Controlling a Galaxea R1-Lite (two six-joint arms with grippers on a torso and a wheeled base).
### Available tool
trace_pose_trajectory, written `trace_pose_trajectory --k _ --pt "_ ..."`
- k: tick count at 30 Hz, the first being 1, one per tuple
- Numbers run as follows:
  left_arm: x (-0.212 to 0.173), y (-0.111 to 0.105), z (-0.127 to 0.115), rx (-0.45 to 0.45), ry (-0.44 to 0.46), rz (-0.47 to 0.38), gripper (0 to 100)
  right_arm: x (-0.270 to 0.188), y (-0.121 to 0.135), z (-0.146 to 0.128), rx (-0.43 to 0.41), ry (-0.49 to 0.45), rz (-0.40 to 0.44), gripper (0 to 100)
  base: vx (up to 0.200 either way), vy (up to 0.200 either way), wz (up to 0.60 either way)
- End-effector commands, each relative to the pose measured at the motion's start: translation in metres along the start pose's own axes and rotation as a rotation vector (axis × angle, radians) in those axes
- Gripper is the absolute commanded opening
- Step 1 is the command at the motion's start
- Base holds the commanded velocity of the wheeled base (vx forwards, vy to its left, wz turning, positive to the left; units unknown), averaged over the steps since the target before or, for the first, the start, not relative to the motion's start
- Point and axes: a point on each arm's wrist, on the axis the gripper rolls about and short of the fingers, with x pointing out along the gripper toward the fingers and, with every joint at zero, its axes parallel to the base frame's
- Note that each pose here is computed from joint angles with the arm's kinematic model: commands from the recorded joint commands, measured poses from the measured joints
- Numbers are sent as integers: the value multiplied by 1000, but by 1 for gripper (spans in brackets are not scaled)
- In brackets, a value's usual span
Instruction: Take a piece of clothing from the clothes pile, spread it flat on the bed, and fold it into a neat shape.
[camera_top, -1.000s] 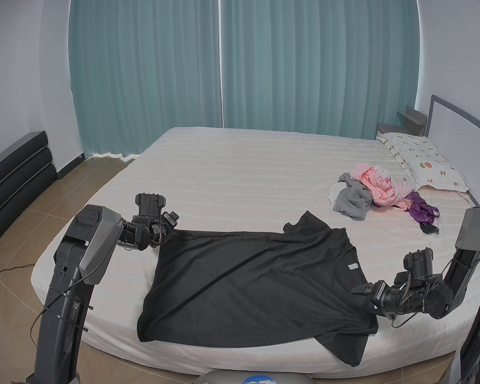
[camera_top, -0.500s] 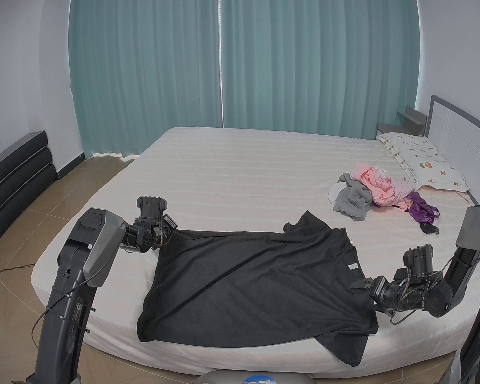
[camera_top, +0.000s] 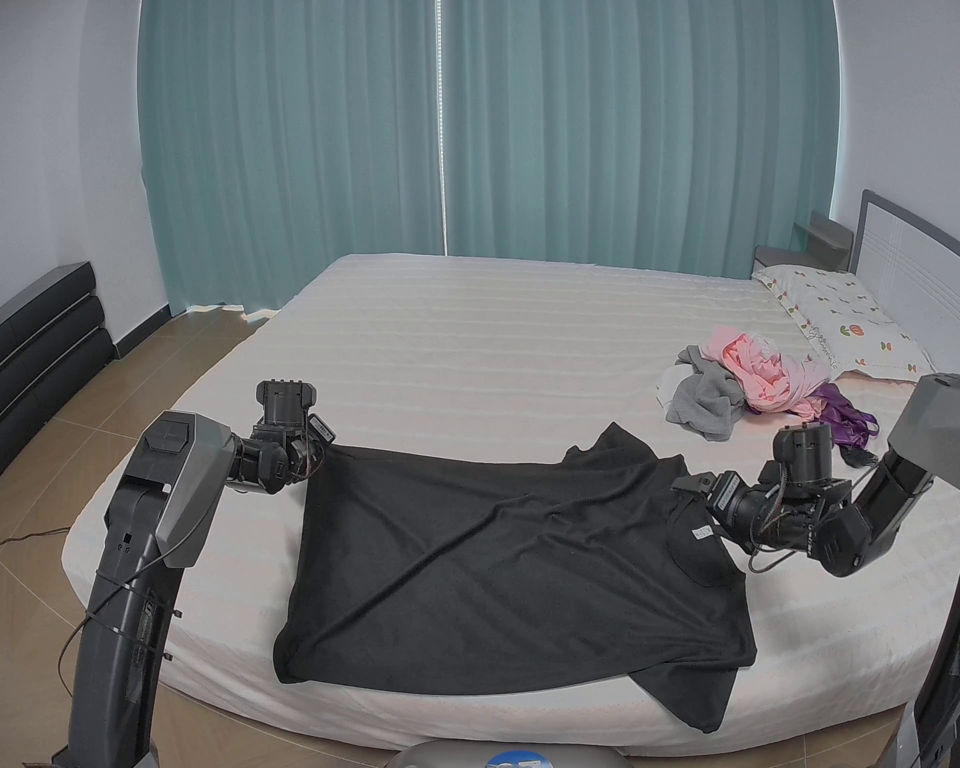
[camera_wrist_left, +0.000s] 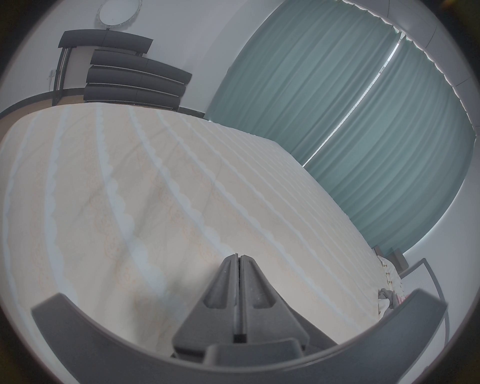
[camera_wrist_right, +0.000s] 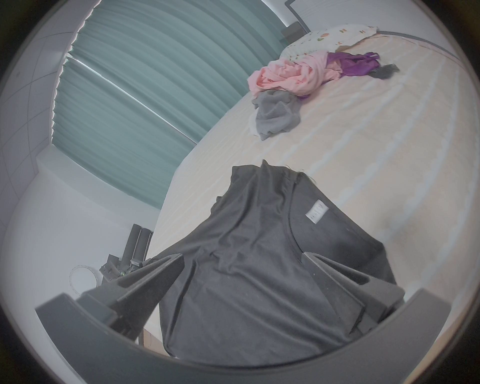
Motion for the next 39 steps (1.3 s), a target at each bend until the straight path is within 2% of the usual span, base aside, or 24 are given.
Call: trace_pose_trajectory --k 1,6,10,15,19,28,33,38,39 --pt "-12 -11 22 9 -39 -26 0 73 9 10 -10 12 -52 100 0 0 0" --pt "-18 -17 30 9 -55 -36 0 114 12 24 -10 -15 -78 100 0 0 0" --pt "-18 -17 25 15 -46 -27 0 140 18 41 -7 -41 -95 100 0 0 0" --pt "-19 -20 21 18 -39 -31 0 164 11 61 -39 -81 -163 100 0 0 0" --pt "-18 -21 15 21 -38 -25 0 173 5 74 -43 -104 -178 100 0 0 0" --pt "-18 -23 11 26 -33 -27 0 182 1 79 -39 -118 -181 100 0 0 0" --pt "-20 -26 14 23 -38 -32 0 191 5 82 -65 -174 -194 100 0 0 0" --pt "-20 -24 14 23 -37 -29 0 196 1 75 -94 -157 -209 100 0 0 0" --pt "-19 -24 13 23 -36 -28 0 196 0 74 -106 -154 -214 0 0 0 0"
